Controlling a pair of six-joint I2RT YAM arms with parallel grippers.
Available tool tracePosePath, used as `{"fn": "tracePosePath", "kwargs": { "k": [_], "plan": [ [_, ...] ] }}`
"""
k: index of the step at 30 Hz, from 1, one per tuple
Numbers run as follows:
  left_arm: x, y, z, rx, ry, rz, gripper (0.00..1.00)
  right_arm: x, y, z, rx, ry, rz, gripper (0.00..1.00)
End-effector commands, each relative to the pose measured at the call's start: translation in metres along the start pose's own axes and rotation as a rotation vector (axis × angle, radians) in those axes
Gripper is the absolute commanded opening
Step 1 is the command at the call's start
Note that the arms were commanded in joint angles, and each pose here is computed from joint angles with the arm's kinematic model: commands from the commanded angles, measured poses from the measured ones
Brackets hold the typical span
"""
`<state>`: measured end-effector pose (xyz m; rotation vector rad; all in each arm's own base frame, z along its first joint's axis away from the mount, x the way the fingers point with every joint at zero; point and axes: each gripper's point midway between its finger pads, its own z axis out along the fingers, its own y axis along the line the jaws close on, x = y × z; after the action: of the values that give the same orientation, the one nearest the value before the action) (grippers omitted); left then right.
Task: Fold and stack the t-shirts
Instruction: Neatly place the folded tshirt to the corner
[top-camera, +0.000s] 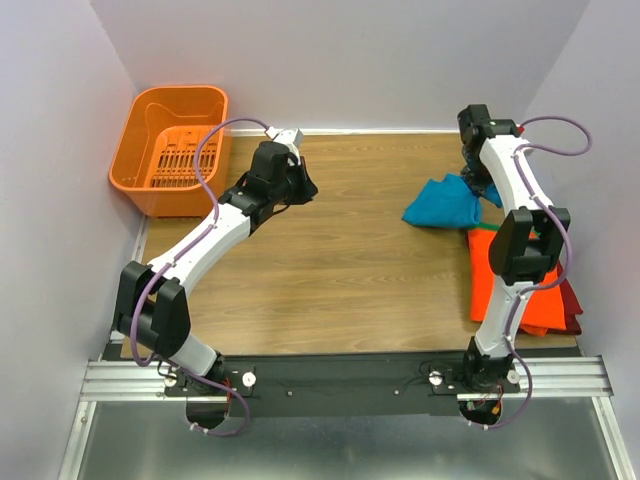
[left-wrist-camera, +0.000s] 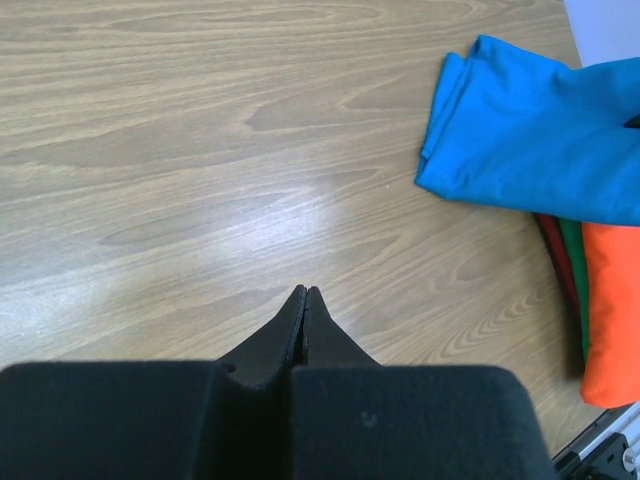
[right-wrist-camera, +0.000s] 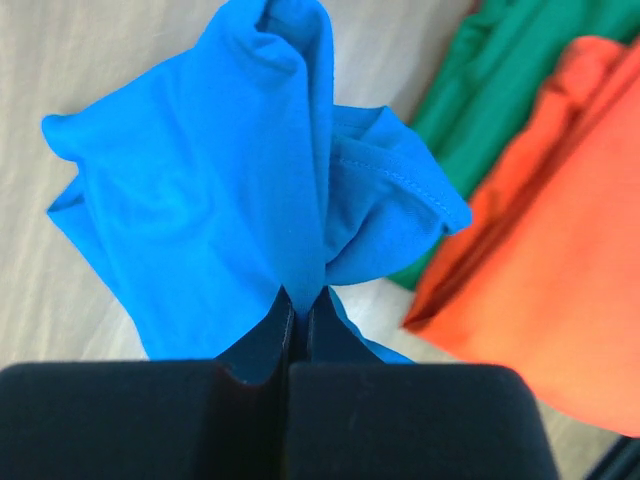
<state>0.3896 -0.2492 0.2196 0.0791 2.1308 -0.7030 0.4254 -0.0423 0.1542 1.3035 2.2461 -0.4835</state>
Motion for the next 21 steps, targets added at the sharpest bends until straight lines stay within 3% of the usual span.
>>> {"fn": "tracePosePath", "kwargs": {
  "k": [1,6,21],
  "plan": [
    [-0.008,-0.009,-0.011,0.04,-0.015,0.016,0.01,-0.025,-0.038,-0.012,0.073,-0.03,0.025,0.01],
    [-0.006,-0.009,-0.009,0.04,-0.006,0.015,0.01,-0.049,-0.066,-0.027,0.07,-0.068,0.074,0.01],
    [-0.002,-0.009,-0.003,0.049,0.012,0.007,0.0,-0.101,-0.086,-0.071,-0.021,-0.161,0.142,0.01]
  ]
}}
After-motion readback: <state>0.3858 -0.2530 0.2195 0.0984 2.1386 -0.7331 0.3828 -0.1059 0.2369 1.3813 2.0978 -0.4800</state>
